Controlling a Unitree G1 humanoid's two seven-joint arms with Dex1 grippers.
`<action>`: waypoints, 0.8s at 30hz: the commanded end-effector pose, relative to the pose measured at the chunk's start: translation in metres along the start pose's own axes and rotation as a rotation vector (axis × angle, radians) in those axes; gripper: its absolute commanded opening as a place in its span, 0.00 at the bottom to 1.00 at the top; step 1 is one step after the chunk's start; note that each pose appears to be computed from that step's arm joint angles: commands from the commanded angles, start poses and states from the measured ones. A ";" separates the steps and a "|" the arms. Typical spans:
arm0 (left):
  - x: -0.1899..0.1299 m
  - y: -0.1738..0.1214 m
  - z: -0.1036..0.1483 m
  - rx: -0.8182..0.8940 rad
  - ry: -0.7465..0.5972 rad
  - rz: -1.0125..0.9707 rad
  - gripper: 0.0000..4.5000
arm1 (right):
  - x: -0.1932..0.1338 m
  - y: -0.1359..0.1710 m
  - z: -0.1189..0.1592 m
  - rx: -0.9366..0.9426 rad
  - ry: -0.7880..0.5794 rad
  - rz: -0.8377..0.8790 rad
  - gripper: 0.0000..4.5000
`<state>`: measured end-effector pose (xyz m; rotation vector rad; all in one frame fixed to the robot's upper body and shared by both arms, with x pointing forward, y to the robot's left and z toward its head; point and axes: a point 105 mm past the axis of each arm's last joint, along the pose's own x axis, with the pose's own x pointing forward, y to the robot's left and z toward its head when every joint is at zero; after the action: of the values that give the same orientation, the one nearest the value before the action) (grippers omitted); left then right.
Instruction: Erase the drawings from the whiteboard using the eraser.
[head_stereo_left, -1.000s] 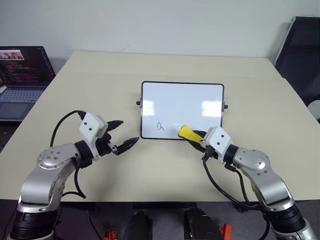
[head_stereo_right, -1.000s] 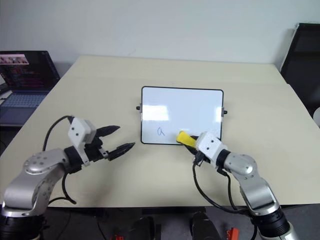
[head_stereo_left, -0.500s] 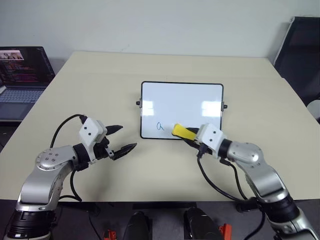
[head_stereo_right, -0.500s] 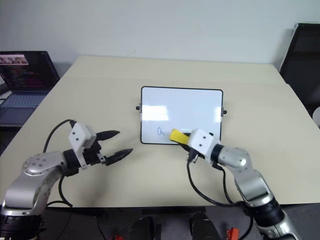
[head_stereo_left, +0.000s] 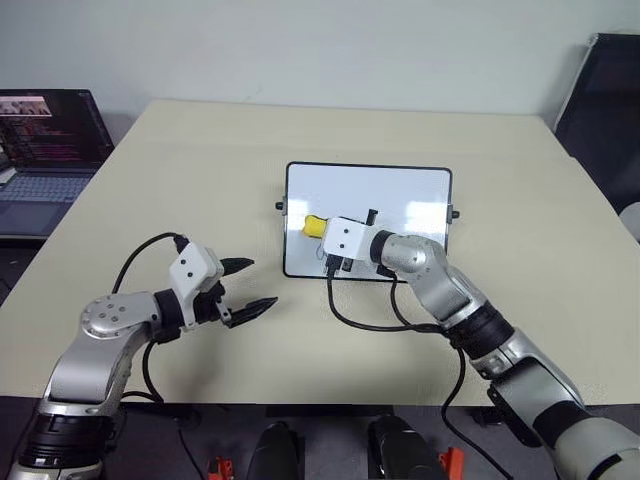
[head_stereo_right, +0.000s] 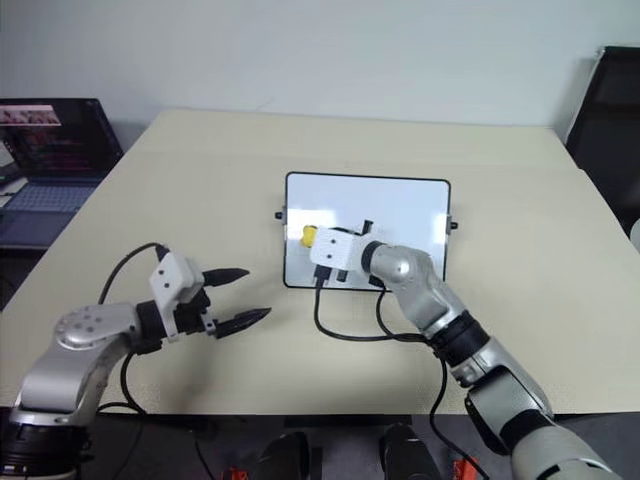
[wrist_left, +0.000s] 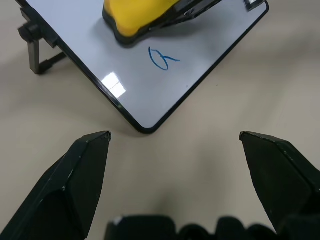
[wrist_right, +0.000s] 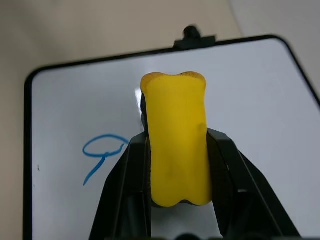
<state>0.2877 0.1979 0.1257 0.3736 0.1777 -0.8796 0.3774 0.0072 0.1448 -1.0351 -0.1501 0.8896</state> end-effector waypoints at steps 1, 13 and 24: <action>-0.003 0.000 0.005 0.040 -0.020 -0.001 1.00 | -0.002 0.011 -0.008 -0.072 0.040 0.088 0.25; -0.005 0.003 -0.006 0.026 -0.023 -0.001 1.00 | -0.007 0.003 -0.016 -0.121 0.059 0.058 0.25; -0.005 0.004 -0.005 0.030 -0.033 -0.004 1.00 | -0.016 0.010 -0.031 -0.169 0.109 0.106 0.25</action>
<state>0.2855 0.2059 0.1154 0.3708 0.1706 -0.8952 0.3638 -0.0052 0.1212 -1.2437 -0.1136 1.0109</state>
